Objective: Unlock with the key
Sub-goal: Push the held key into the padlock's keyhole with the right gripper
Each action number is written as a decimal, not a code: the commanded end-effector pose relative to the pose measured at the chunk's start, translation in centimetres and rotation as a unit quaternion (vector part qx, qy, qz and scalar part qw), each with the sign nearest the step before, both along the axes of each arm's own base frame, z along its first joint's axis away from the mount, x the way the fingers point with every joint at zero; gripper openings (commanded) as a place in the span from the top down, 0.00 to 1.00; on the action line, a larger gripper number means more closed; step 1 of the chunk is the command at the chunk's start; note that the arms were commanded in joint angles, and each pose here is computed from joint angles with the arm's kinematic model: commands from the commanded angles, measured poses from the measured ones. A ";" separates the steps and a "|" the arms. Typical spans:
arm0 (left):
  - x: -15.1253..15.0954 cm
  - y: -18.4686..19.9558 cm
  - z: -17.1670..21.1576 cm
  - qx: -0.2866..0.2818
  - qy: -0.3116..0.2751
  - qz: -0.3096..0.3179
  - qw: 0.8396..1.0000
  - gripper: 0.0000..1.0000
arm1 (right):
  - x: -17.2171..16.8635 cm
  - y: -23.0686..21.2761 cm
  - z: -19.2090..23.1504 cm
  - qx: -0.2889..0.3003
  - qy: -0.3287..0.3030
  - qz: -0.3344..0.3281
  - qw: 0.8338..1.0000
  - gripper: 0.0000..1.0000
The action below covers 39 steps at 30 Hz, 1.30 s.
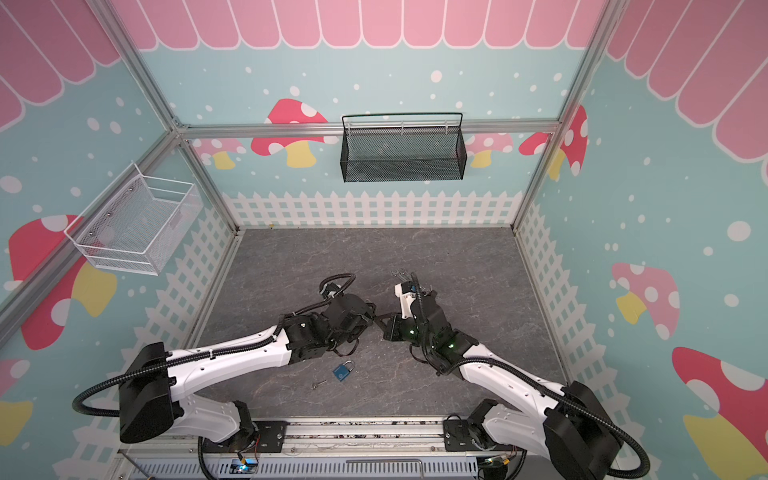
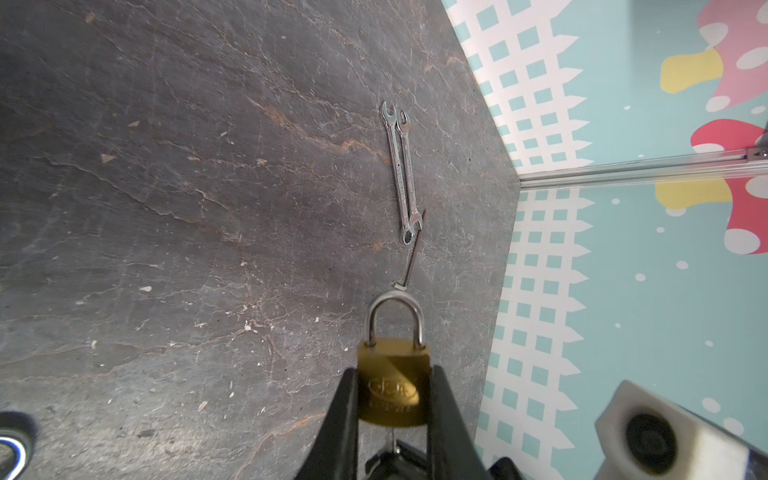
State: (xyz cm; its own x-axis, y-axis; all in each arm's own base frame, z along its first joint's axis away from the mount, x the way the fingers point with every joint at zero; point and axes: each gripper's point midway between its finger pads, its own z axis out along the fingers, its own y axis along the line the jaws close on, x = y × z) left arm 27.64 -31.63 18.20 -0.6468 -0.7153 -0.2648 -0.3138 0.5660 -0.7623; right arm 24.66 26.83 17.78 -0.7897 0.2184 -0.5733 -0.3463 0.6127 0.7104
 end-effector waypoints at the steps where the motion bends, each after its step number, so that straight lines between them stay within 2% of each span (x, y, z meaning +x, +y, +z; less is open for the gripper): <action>1: -0.1 -0.3 -0.4 -0.004 0.005 0.002 1.000 1.00 | 0.7 -0.4 1.2 0.016 -0.015 -0.027 0.999 1.00; 10: -0.2 -1.1 0.2 -0.010 0.004 -0.006 1.000 1.00 | 0.8 -0.2 1.0 0.013 -0.012 -0.028 0.999 1.00; 22: -1.7 -4.7 1.1 -0.054 0.024 -0.051 0.997 1.00 | 1.6 0.4 3.2 0.007 -0.049 -0.040 0.998 1.00; 28: -1.9 -4.7 0.8 -0.025 0.028 -0.060 0.997 1.00 | 1.7 0.5 4.3 0.010 -0.063 -0.040 0.997 1.00; 32: -2.8 -5.6 0.9 -0.045 0.037 -0.076 0.995 1.00 | 1.8 0.2 4.6 0.019 -0.066 -0.052 0.996 1.00; 36: -3.9 -7.3 1.9 -0.105 0.045 -0.101 0.988 1.00 | 2.3 -0.1 4.7 0.006 -0.079 -0.060 0.995 1.00; 39: -4.5 -7.6 3.0 -0.094 0.030 -0.114 0.989 1.00 | 2.4 0.2 4.9 0.006 -0.085 -0.055 0.995 1.00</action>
